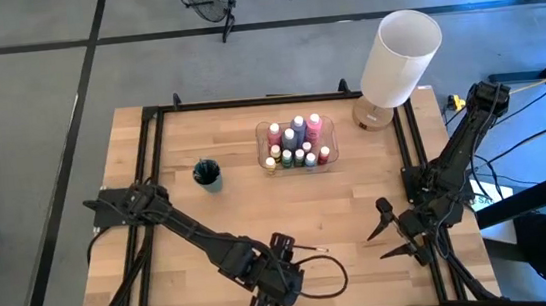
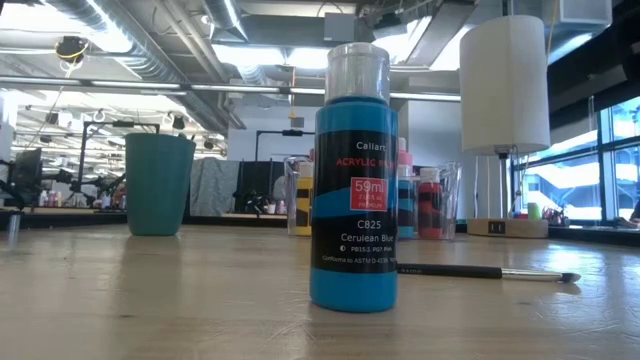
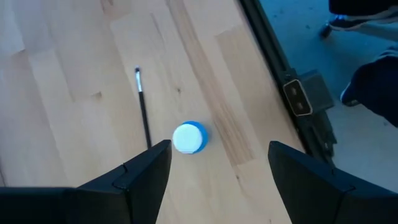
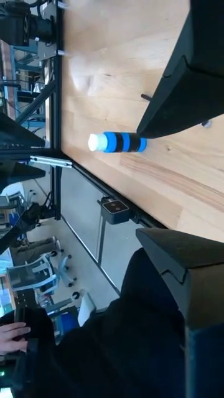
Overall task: Pick & Place Paint Supplies
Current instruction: Put the blue paint bottle into the transparent bin
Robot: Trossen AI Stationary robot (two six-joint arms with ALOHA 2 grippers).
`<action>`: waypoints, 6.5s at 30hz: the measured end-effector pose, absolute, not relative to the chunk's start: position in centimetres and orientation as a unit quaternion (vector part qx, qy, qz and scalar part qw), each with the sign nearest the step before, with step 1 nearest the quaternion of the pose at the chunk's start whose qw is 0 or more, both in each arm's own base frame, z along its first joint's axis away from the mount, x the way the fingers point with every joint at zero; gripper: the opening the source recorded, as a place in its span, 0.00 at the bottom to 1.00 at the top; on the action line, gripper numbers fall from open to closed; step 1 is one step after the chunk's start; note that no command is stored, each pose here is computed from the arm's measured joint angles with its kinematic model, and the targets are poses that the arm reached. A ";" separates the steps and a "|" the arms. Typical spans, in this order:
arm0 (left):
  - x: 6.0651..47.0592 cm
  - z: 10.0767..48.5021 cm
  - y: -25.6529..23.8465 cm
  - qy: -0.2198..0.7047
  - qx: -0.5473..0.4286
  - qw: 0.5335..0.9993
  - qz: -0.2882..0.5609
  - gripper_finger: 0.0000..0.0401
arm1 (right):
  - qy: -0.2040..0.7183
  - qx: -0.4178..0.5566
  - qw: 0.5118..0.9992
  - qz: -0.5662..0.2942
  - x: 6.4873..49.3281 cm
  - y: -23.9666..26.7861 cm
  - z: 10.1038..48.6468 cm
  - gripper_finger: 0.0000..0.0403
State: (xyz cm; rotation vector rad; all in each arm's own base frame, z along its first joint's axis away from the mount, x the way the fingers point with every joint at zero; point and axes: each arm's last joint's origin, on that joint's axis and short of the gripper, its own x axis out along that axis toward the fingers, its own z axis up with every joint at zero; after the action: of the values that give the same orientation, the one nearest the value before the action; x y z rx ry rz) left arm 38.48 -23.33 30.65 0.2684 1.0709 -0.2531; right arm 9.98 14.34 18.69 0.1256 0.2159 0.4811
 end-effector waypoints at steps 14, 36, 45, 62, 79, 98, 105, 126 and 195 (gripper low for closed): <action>38.4 30.6 -23.4 0.507 0.148 0.837 -0.146 0.66 | 0.091 0.049 0.978 0.180 10.1 14.0 18.8 0.63; 38.5 30.6 -23.4 0.504 0.154 0.839 -0.135 0.66 | 0.096 0.056 0.975 0.192 10.1 14.1 18.7 0.63; 38.9 30.4 -22.8 0.509 0.146 0.838 -0.135 0.66 | 0.096 0.051 0.975 0.194 10.1 14.1 18.7 0.63; 39.4 29.8 -22.3 0.516 0.147 0.829 -0.160 0.66 | 0.109 0.044 0.978 0.171 10.4 13.8 18.3 0.63; 39.7 29.1 -22.5 0.520 0.158 0.820 -0.178 0.66 | 0.113 0.041 0.978 0.170 10.3 13.7 18.2 0.63; 40.2 28.9 -21.7 0.519 0.173 0.817 -0.183 0.66 | 0.116 0.036 0.978 0.171 10.3 13.7 18.1 0.63; 40.2 28.9 -21.6 0.519 0.173 0.817 -0.183 0.66 | 0.116 0.036 0.978 0.171 10.3 13.7 18.1 0.63; 42.0 26.5 -20.8 0.532 0.187 0.796 -0.220 0.66 | 0.120 0.031 0.978 0.169 10.3 13.7 18.0 0.63; 42.7 22.7 -21.0 0.562 0.219 0.770 -0.211 0.66 | 0.129 0.016 0.977 0.168 10.3 13.6 17.8 0.63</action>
State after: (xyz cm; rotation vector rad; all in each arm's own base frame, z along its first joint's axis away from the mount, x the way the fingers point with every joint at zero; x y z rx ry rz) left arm 42.70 -21.03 22.68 0.4744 1.2189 -0.4568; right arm 10.27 13.61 17.76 0.0318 0.2603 0.3389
